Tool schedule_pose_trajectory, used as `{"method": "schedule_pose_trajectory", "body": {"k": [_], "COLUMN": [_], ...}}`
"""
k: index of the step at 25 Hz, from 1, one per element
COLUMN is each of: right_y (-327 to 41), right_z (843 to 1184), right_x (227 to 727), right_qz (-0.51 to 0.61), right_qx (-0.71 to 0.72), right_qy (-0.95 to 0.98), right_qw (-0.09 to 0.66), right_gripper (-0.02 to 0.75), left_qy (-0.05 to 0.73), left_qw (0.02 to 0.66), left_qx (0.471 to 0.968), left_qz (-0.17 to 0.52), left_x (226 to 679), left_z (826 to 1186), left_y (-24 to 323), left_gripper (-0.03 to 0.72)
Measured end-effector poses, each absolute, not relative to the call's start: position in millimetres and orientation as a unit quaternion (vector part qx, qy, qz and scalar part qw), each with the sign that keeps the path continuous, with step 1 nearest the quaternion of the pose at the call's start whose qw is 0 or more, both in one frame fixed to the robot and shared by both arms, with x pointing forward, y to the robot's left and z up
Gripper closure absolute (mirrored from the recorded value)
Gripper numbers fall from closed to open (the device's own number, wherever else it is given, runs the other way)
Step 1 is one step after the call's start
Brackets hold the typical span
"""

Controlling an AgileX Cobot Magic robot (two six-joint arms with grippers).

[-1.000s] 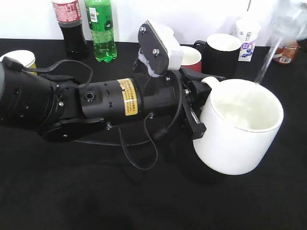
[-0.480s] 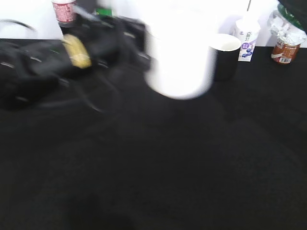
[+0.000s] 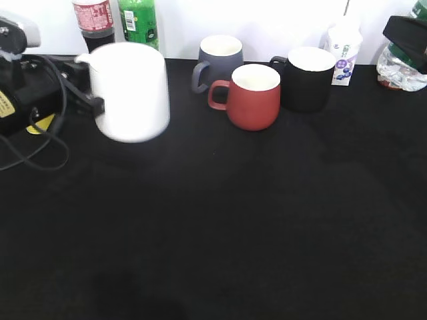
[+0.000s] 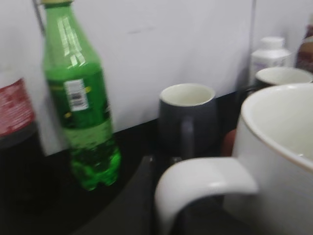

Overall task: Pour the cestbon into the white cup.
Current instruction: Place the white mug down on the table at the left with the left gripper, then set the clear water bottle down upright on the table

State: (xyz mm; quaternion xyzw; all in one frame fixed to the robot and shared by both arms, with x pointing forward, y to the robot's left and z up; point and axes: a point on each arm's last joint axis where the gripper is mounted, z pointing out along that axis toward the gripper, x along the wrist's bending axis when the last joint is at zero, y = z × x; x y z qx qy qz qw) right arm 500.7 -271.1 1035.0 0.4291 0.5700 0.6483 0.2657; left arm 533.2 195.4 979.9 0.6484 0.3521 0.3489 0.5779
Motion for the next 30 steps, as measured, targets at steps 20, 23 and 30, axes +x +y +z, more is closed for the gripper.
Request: {"method": "schedule_pose_trajectory", "body": {"k": [20, 23, 30], "right_y": [-271, -271, -275], "right_z": [1035, 1035, 1025], "right_x": [501, 501, 507], "right_qz": [0.648, 0.648, 0.622], "right_qx": [0.429, 0.429, 0.432], "right_qy": [0.57, 0.57, 0.584], "right_qw": [0.266, 0.266, 0.294], "right_gripper": [0.248, 0.248, 0.248], "left_qy": [0.398, 0.406, 0.415], "left_qw": [0.583, 0.574, 0.563], "left_qx": [0.595, 0.604, 0.622], "left_qz": [0.384, 0.376, 0.352], "left_x": [615, 599, 522], "left_z": [876, 874, 905], "left_y": [169, 174, 197], "left_gripper": [0.524, 0.407, 0.398]}}
